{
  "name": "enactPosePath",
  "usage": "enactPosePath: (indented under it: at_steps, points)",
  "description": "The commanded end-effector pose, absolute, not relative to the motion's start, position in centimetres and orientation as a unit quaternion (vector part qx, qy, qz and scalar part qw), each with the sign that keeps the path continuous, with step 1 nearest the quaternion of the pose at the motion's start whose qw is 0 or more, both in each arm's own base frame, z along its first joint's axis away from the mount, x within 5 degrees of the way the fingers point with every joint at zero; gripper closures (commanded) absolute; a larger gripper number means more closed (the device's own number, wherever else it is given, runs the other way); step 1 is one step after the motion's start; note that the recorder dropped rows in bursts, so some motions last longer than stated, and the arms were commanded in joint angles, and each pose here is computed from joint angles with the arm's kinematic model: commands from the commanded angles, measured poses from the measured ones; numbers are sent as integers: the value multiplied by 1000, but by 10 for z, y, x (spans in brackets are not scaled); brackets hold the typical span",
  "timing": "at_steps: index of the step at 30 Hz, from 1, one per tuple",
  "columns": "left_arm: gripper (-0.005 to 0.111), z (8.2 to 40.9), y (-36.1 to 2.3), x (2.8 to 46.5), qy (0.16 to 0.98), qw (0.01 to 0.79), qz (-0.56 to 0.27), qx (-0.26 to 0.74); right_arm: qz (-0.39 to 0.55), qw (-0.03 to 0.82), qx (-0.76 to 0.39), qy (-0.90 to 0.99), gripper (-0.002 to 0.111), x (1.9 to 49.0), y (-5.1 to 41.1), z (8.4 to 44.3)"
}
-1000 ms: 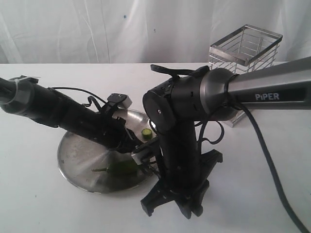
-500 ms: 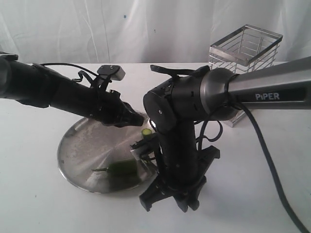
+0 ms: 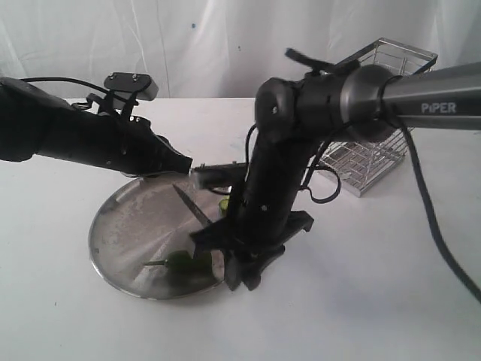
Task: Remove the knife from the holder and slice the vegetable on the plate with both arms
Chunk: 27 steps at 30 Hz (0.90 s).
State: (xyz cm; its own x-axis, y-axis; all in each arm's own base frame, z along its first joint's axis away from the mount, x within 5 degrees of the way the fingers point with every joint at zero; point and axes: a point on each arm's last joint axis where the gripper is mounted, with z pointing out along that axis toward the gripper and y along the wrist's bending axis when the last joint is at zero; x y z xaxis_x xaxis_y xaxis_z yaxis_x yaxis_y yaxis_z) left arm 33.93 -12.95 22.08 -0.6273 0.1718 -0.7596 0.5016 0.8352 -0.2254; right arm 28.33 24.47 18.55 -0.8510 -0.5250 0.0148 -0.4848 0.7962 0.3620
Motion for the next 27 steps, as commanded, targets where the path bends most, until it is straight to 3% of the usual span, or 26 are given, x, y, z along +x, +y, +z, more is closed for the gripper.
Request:
enactPosePath:
  at_steps: [1,7,9,16,27]
  points:
    - [107,218,-127,333,877,386,-205,198,-269,95,253,-925,108,291,231,199]
    - [107,201,-128,337,886,367,-201,202,-227,110,289,-924,108,286,225,187]
    - [107,200,-129,337,886,362,-206,205,-253,107,276,-921,108,287,226,191]
    - [107,201,-127,339,888,370,-202,186,-268,19,238,-933,108,302,233,190]
    - [107,202,-115,349,895,404,-148,115,-274,-23,207,-939,108,312,237,180]
